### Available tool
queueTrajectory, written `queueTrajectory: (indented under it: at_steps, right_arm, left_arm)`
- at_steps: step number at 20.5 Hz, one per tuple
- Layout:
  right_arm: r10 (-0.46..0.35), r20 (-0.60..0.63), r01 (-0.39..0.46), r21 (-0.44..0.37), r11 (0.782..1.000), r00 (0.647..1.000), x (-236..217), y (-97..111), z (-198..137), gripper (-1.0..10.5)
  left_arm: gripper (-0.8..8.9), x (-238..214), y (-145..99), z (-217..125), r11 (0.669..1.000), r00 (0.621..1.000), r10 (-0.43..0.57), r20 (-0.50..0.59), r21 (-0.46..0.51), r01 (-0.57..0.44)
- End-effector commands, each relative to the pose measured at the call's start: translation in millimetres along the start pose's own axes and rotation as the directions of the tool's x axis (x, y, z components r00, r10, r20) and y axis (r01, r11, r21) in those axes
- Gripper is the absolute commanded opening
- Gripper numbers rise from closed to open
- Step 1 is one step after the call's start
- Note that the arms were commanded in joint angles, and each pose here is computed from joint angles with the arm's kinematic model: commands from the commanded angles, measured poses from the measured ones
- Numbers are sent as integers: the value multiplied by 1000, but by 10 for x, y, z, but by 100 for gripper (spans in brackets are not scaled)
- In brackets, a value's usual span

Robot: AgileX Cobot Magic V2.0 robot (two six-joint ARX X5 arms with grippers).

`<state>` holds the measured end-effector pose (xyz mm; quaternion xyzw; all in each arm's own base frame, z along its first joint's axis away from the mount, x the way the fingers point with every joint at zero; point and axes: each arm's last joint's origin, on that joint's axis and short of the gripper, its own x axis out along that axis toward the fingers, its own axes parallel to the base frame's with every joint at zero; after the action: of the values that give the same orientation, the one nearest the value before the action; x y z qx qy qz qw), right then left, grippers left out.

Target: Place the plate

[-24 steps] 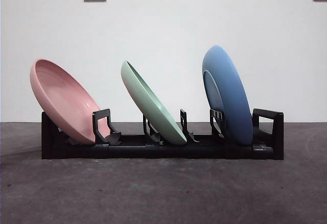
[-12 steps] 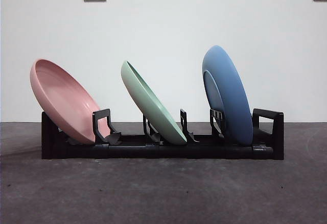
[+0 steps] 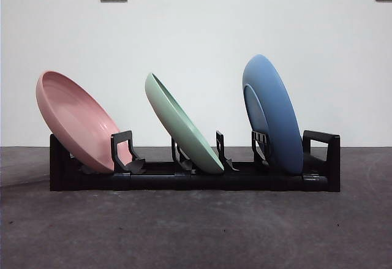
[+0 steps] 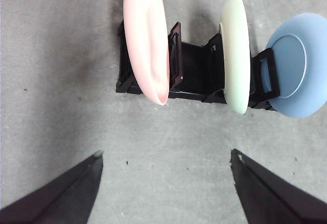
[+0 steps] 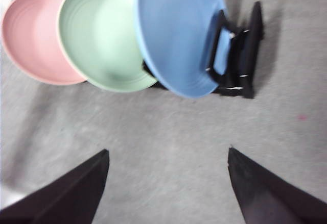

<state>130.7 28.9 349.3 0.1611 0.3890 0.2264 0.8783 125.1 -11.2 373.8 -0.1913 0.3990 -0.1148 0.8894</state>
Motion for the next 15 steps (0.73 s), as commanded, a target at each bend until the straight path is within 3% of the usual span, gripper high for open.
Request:
queueTrajectory:
  at_steps: [1, 5, 11, 15]
  right_arm:
    - [42, -41, -42, 4, 999, 998, 106, 39, 168, 333]
    - [52, -132, -51, 17, 999, 990, 474, 42, 551, 331]
    - [82, -159, -94, -69, 993, 984, 1020, 108, 1083, 330]
    - [94, -183, -113, -97, 989, 979, 1348, 132, 1266, 329]
  left_arm:
    - [404, -45, -32, 47, 1000, 1000, -12, 23, 23, 12]
    - [404, -45, -32, 47, 1000, 1000, -12, 23, 23, 11]
    - [404, -44, -31, 48, 1000, 1000, -11, 23, 24, 11]
    - [404, -45, -32, 48, 999, 1000, -11, 23, 43, 10]
